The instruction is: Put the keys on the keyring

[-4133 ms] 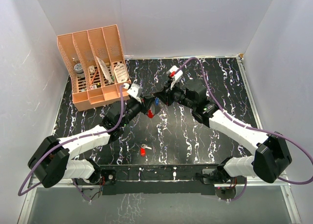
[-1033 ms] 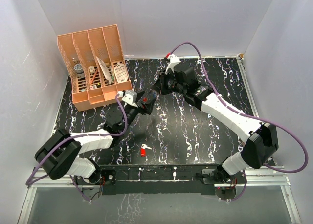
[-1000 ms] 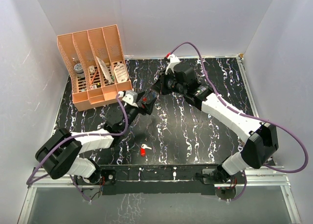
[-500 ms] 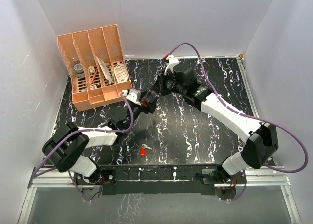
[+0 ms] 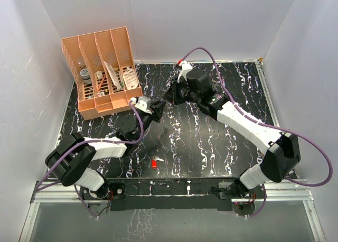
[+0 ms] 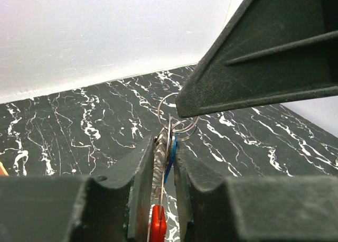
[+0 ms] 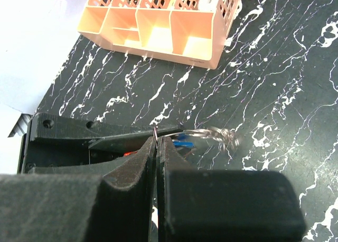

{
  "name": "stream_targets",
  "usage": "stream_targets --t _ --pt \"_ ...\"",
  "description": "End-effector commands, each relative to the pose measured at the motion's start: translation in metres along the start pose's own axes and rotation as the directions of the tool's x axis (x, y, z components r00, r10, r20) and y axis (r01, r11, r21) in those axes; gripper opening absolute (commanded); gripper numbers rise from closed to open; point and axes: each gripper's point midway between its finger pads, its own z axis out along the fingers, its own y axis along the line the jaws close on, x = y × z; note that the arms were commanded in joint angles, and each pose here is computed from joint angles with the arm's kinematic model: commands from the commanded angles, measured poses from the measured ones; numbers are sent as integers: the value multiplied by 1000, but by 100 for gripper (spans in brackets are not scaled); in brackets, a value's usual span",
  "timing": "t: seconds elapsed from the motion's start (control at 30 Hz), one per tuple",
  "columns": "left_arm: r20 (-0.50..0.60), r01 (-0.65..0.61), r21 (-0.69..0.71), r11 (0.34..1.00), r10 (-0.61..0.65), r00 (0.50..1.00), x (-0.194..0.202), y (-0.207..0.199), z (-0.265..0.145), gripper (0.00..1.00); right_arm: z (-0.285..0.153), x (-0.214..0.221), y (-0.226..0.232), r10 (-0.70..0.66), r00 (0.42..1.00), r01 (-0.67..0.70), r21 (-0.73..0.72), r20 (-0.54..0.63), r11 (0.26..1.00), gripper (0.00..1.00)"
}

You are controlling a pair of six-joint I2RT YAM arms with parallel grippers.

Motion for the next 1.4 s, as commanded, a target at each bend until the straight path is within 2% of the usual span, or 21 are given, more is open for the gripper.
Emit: stream_targets --t 0.0,0.13,0.43,0.63,0.93,1.37 --pt "73 -1 -13 1000 1 997 -24 2 -3 14 -14 -29 18 -39 995 44 -47 96 998 0" --pt "65 -21 -10 1000 22 998 -23 3 -6 0 -16 -32 21 -60 994 65 -51 88 997 0" --pt "26 -109 7 994 109 994 -19 3 -9 0 -23 -37 17 -147 989 147 -14 35 989 0" --pt "-13 -153 68 986 154 988 -9 -5 -9 0 -30 -44 19 -224 974 224 -12 -25 975 0" --pt "-82 -137 73 988 143 986 6 -5 -10 0 -33 -44 9 -346 929 351 11 -133 936 0" --pt "-230 -125 15 992 125 965 28 10 16 0 -31 -31 -3 -419 890 427 7 -179 904 0"
